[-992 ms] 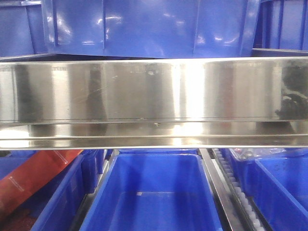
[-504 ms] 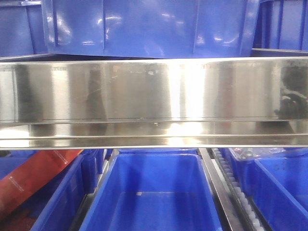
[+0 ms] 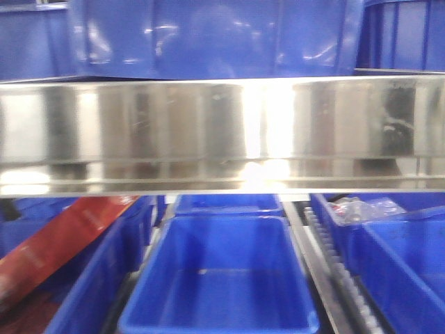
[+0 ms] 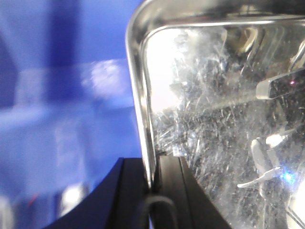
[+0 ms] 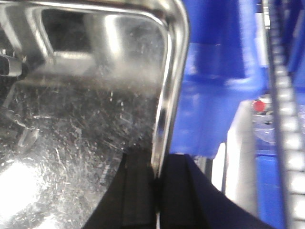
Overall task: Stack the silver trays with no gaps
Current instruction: 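Drive the base away from the shelf holding the tray in both grippers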
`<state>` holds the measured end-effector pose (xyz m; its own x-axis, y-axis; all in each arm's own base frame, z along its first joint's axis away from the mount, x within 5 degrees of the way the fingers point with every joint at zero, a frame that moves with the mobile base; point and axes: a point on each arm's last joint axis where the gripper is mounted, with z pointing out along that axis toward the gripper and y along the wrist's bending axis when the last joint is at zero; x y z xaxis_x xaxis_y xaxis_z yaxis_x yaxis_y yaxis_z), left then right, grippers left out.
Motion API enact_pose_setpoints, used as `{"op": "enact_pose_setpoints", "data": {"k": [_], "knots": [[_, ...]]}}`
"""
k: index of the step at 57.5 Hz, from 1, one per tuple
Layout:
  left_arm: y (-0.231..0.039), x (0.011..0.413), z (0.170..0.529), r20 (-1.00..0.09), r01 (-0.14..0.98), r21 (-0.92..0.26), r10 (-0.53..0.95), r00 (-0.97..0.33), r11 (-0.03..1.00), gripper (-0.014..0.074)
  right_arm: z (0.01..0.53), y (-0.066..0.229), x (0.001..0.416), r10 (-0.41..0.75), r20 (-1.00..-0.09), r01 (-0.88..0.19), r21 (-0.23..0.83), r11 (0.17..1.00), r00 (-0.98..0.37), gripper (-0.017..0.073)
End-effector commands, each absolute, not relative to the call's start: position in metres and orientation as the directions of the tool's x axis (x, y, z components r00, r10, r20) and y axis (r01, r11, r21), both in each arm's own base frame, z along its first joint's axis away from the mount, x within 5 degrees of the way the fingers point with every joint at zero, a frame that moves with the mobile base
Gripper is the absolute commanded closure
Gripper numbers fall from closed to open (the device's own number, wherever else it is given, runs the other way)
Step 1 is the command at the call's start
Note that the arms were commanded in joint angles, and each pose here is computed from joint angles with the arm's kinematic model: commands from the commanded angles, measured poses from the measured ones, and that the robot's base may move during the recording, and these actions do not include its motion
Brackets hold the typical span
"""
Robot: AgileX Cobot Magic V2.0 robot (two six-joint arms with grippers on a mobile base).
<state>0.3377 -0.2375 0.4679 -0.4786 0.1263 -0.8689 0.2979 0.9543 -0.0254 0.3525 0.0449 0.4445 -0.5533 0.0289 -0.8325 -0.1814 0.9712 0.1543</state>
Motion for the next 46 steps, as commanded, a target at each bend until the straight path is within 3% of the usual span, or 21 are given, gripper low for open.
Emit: {"op": "enact_pose_setpoints", "data": {"k": [1, 46], "knots": [[-0.2315, 0.3338, 0.4824, -0.901, 0.294, -0.012, 0.118, -0.418, 0.956, 0.0593, 0.4548, 0.0431, 0.3482, -0.004, -0.864, -0.193, 0.108, 0.975, -0.504, 0.0638], [-0.2315, 0.3338, 0.4824, -0.901, 0.294, -0.012, 0.118, -0.418, 0.956, 0.0593, 0.4549, 0.0432, 0.3483, -0.002, -0.865, -0.194, 0.110, 0.975, -0.502, 0.0638]]}}
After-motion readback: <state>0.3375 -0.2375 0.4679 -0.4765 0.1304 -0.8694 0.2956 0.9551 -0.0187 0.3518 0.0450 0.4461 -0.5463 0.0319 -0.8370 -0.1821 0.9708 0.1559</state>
